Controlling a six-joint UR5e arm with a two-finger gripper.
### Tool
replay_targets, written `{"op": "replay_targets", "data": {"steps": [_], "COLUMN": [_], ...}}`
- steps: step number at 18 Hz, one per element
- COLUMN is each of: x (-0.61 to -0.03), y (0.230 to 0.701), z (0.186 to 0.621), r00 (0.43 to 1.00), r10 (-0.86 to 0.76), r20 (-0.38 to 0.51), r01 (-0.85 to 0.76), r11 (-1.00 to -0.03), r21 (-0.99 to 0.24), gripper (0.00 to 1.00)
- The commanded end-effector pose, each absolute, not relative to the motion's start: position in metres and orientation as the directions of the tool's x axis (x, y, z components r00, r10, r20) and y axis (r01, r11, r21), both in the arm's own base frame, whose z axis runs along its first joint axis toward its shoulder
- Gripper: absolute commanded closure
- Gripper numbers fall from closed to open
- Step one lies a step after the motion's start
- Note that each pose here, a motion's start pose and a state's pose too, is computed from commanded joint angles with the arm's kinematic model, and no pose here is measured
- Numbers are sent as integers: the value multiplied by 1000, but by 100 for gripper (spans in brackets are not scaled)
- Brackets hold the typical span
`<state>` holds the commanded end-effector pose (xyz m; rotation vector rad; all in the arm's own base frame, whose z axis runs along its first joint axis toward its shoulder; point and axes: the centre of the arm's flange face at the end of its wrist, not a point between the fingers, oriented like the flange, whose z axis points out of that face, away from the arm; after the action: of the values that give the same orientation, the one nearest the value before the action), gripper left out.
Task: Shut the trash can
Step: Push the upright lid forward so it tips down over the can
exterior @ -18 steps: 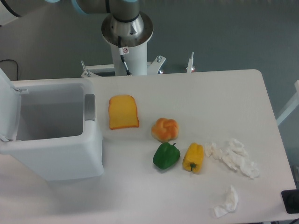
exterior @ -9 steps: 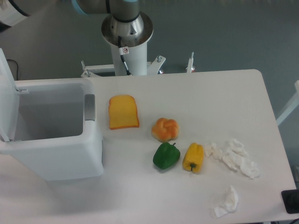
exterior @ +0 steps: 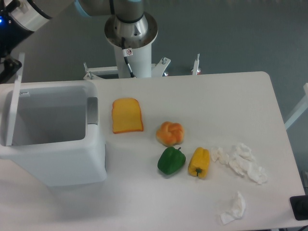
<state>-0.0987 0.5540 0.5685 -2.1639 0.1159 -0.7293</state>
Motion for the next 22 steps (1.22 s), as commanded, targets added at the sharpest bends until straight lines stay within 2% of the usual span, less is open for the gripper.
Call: {"op": "replay_targets", "data": {"steps": [5, 8, 12, 22], "x": [-109, -119, -127, -165], "y": [550, 548, 544, 535], "z": [555, 553, 533, 519], "r00": [857, 866, 865, 834], "r10": [-317, -300, -262, -124], "r20": [405, 400, 427, 537], "r01": [112, 118, 148, 310], "r11": [-654, -656, -681, -700], "r21": [-748, -746, -717, -643], "gripper": [0, 0, 0, 0]}}
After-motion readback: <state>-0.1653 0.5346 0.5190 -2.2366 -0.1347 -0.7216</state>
